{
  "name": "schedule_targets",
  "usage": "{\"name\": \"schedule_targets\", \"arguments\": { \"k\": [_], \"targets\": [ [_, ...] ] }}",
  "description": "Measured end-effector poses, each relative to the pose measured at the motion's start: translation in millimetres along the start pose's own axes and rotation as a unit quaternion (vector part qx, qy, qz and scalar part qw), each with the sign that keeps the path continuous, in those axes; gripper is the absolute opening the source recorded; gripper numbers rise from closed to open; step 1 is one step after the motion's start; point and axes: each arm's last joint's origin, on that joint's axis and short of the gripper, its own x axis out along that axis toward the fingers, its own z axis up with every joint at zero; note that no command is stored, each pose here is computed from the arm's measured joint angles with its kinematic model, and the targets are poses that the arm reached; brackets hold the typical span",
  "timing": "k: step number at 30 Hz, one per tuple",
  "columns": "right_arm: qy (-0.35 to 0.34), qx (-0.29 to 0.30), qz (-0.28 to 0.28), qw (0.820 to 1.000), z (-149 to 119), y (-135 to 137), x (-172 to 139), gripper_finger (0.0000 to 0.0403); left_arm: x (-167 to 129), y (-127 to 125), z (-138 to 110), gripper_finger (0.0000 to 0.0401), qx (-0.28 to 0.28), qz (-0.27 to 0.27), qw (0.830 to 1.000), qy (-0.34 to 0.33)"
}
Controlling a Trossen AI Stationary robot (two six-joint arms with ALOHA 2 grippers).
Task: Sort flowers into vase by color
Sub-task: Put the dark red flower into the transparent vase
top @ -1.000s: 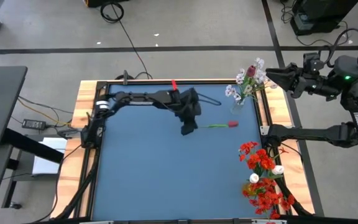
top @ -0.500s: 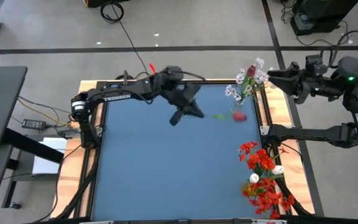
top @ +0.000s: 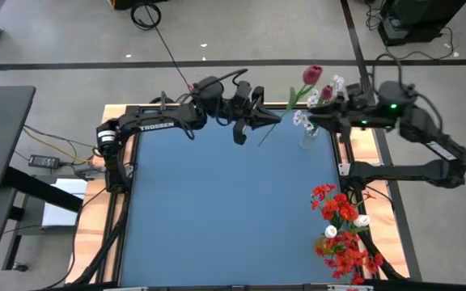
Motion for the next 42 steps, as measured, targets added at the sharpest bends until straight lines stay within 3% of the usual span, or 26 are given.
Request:
{"name": "schedule_targets", "arguments": {
  "k": [6, 15, 18, 23, 26, 31, 35, 42],
  "targets": [
    [-0.064, -0.045, 0.045, 0.996, 6.4, 2.3, 32.3, 0.021, 1.1, 1.8, -3.0, 0.0, -0.008, 0.034, 0.999, 0.001],
    [-0.069, -0.047, 0.047, 0.995, 8.5, -1.1, 66.4, 0.0201, 0.6, 4.5, -8.1, 0.0, -0.02, 0.053, 0.998, 0.021],
    [-0.073, -0.035, 0.032, 0.996, 8.4, -2.3, 67.3, 0.0161, 0.5, 4.3, -7.5, 0.0, -0.018, 0.054, 0.998, 0.02],
    [-0.084, -0.041, 0.034, 0.995, 9.6, 1.4, 58.5, 0.0034, 0.3, 4.7, -7.1, 0.0, -0.018, 0.058, 0.998, 0.018],
    [-0.078, -0.042, 0.02, 0.996, 6.7, 2.9, 55.1, 0.0016, 0.2, 4.9, -8.8, 0.0005, -0.026, 0.062, 0.997, 0.029],
    [-0.029, -0.035, -0.056, 0.997, -7.6, -1.1, 48.4, 0.0013, -1.6, 8.5, -20.2, 0.0053, -0.058, 0.082, 0.992, 0.077],
    [0.032, -0.023, -0.082, 0.996, -20.2, -4.6, 40.4, 0.0013, -6.3, 12.6, -33.3, 0.0112, -0.08, 0.105, 0.982, 0.139],
    [0.111, -0.017, -0.164, 0.98, -41.1, -10.4, 14.3, 0.0013, -13.5, 16.5, -45.5, 0.0171, -0.099, 0.127, 0.967, 0.199]
  ]
}}
